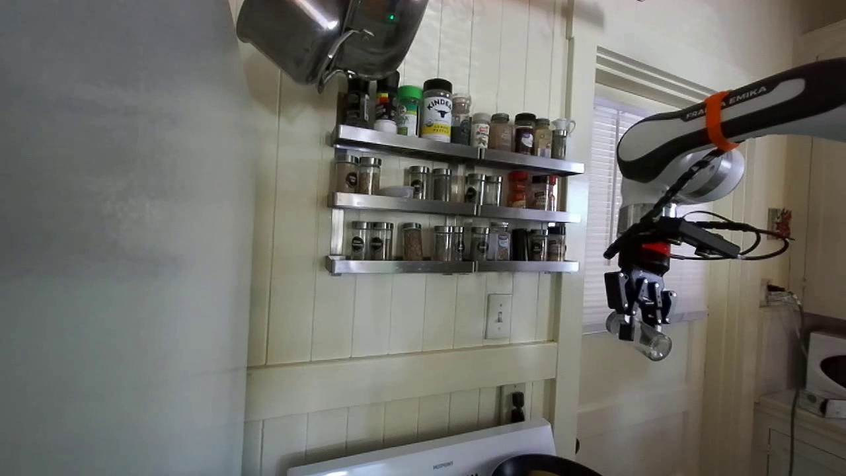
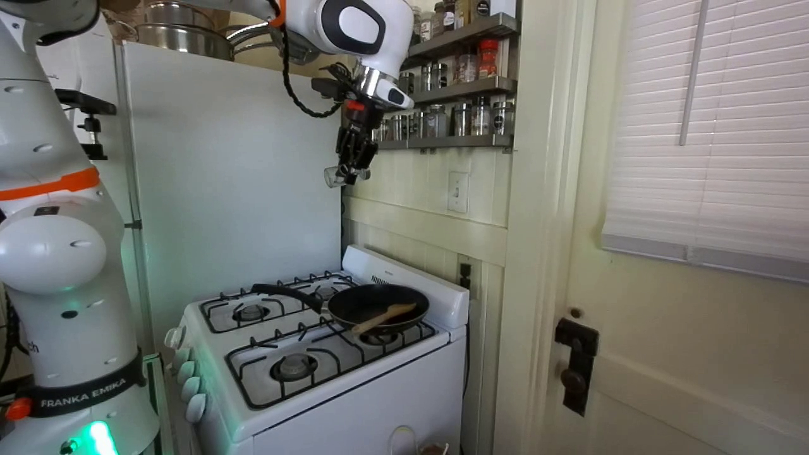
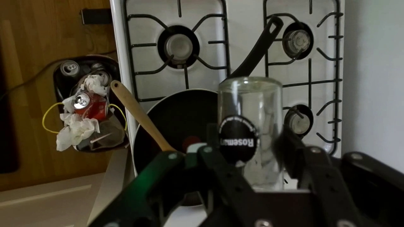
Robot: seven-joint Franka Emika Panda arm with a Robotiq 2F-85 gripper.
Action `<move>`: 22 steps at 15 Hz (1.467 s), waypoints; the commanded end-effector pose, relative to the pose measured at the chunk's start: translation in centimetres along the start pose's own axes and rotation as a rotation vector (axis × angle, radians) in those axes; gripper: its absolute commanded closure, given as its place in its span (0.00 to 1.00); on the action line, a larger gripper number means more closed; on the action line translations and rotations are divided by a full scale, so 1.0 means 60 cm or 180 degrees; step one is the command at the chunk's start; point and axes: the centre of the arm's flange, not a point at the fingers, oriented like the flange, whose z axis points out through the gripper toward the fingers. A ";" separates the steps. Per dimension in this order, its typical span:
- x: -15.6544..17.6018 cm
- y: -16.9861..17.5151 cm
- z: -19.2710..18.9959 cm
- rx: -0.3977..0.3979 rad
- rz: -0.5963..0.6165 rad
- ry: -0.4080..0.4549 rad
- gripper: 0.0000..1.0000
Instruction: Put the spice bottle on the stove
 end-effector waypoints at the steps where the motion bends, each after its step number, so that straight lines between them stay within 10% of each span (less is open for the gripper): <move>1: -0.001 -0.006 -0.010 -0.0035 -0.0067 0.0068 0.77; 12: 0.123 0.047 0.203 0.1194 -0.0031 -0.1290 0.77; 22: 0.132 0.116 0.339 0.1803 0.1060 -0.2244 0.77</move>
